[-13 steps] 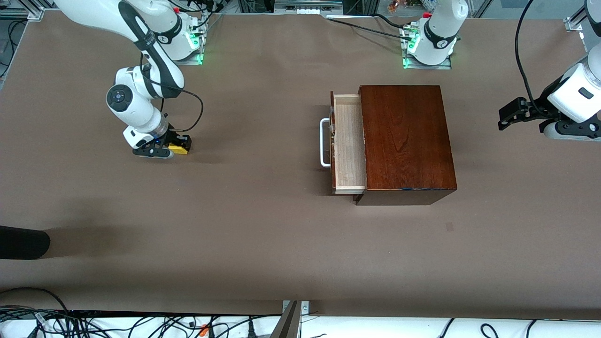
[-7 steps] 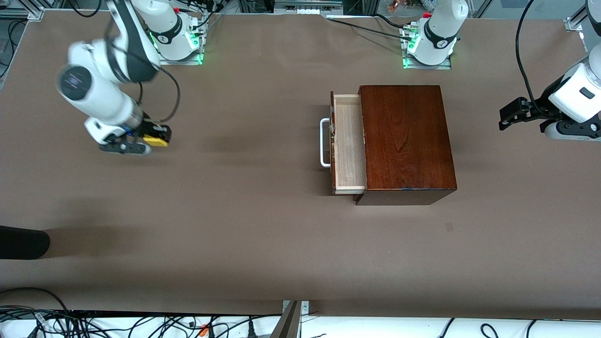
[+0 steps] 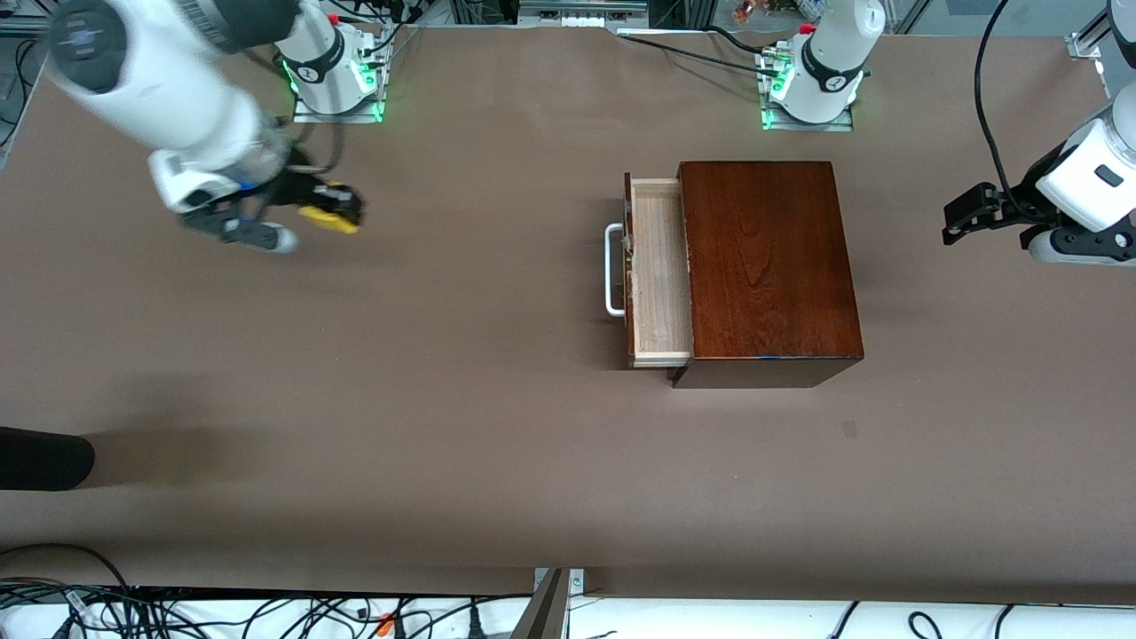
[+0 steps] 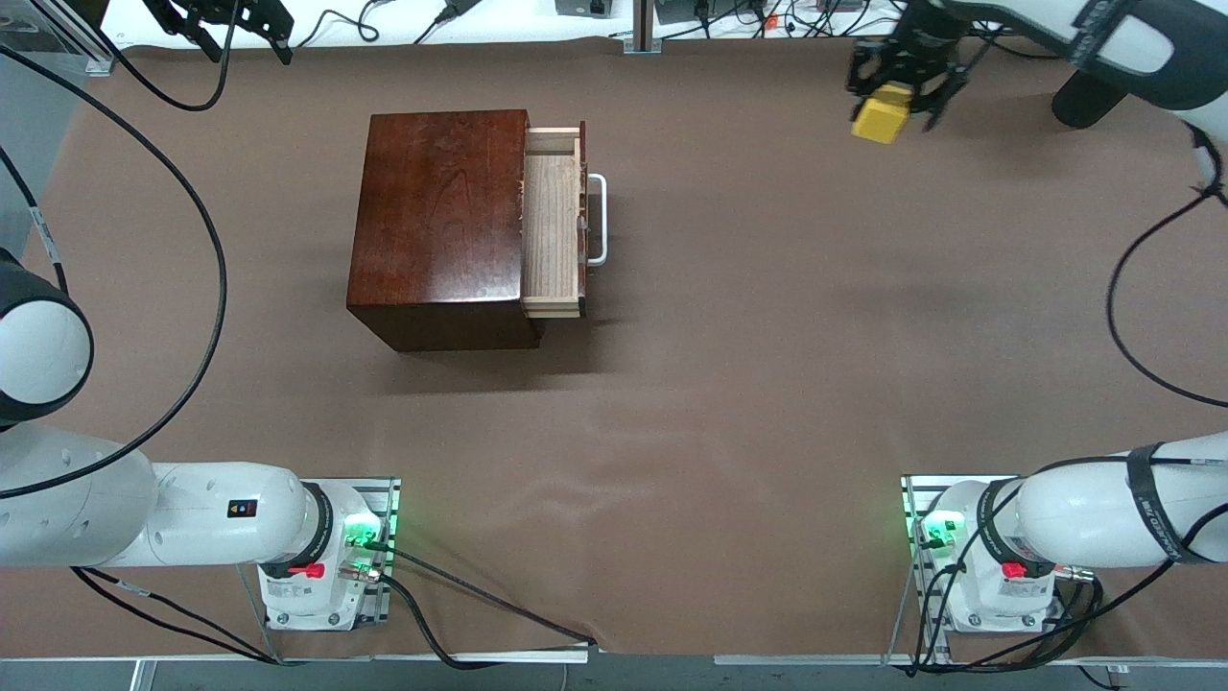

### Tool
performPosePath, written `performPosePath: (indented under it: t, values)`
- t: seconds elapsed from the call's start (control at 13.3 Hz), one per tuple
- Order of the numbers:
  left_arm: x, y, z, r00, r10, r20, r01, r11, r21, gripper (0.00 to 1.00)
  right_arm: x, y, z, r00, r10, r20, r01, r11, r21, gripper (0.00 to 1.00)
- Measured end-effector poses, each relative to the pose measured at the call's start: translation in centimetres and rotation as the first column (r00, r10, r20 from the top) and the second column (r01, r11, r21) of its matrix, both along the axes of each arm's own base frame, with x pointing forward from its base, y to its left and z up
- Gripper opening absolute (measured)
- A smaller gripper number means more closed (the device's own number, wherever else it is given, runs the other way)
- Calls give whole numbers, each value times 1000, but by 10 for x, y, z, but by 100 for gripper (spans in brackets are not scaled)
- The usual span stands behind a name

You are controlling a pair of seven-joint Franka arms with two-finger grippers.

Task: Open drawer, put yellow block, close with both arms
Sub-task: 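Carry the yellow cube with the right gripper over the open drawer, then lower the cube into the drawer and open the right gripper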

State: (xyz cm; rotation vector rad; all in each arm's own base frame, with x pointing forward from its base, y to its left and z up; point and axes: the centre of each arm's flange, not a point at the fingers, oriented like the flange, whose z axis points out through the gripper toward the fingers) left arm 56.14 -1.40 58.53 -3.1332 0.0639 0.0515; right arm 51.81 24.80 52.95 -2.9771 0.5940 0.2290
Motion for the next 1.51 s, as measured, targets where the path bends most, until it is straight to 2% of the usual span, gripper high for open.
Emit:
performPosePath:
  t: [0.15,0.3,0.45,0.6,0.75,1.06,1.21,1.51]
  values:
    - [0,0,1,1000,-1,2,1,1000,0,100,-6,69,3,984,-177,-35,178,984,9,56]
    - [0,-1,1,1000,-2,2,2,1000,0,100,-8,133,-2,929,-363,-73,364,931,-1,56]
    - [0,-1,1,1000,-2,3,2,1000,0,100,-8,194,-14,826,-552,-112,555,832,-8,56]
    - [0,-1,1,1000,-2,3,2,1000,0,100,-11,242,-30,729,-670,-140,676,737,-4,56]
    - [0,-1,2,1000,-2,3,2,1000,0,100,-19,280,-48,657,-741,-138,749,663,1,56]
    - [0,-1,2,1000,-2,3,2,1000,0,100,-47,344,-94,562,-822,-89,825,565,-7,56]
    - [0,-1,2,1000,-2,3,2,1000,0,100,-54,362,-118,514,-855,-68,857,515,-3,56]
    - [0,-1,2,1000,-2,3,2,1000,0,100,-56,376,-160,478,-878,-32,879,478,7,56]
